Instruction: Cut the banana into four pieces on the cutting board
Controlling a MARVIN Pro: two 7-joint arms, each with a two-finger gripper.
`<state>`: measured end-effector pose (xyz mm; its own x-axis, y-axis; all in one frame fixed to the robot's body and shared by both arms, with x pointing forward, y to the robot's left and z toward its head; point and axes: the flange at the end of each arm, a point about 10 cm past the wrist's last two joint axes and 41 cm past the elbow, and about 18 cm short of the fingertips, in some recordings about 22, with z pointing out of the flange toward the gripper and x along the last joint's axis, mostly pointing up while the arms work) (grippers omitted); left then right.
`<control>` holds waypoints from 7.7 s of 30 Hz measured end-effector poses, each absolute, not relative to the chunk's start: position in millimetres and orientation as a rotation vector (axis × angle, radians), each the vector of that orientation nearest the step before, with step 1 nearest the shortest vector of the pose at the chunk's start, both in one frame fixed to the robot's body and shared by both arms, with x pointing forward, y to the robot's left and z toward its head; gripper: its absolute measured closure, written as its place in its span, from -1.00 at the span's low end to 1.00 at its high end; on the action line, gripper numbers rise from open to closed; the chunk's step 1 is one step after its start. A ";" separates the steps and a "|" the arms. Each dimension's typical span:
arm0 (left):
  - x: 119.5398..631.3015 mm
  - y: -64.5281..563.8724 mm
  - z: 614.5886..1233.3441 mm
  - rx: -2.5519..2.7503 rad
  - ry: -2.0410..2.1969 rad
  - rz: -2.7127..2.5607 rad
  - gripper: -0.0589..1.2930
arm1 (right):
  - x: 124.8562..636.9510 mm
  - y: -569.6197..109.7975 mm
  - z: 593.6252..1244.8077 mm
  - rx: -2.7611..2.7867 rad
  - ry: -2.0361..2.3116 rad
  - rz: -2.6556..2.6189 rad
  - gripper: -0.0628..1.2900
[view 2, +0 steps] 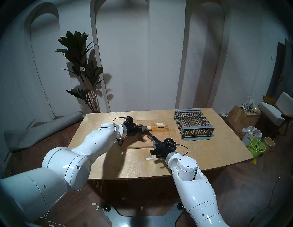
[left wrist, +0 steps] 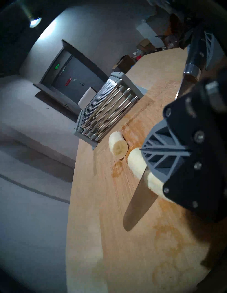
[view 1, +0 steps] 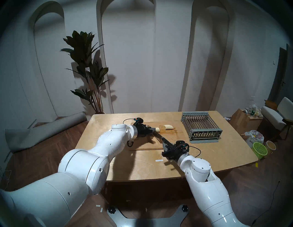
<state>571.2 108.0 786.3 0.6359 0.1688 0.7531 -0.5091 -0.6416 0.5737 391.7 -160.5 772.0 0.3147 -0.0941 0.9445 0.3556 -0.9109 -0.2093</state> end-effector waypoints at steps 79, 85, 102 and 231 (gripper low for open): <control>545.7 164.0 905.2 1.777 -0.210 1.462 0.95 | 392.4 -201.8 825.5 -2.145 -0.326 -1.884 0.47; 535.8 170.7 904.9 1.836 -0.259 1.604 0.95 | 389.9 -204.5 827.9 -2.138 -0.321 -1.895 0.47; 526.8 207.7 885.0 1.934 -0.182 1.777 0.95 | 387.7 -227.2 828.0 -2.172 -0.323 -1.920 0.47; 531.3 -49.6 807.4 1.855 -0.987 1.170 0.95 | 402.7 -246.5 760.7 -2.237 -0.171 -1.730 0.47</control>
<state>531.3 -49.6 807.4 0.2951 -0.2243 0.9288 -0.8777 -0.4477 0.1707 402.7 -246.5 760.7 0.2646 -0.0925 0.9599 0.2787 -0.9456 -0.1679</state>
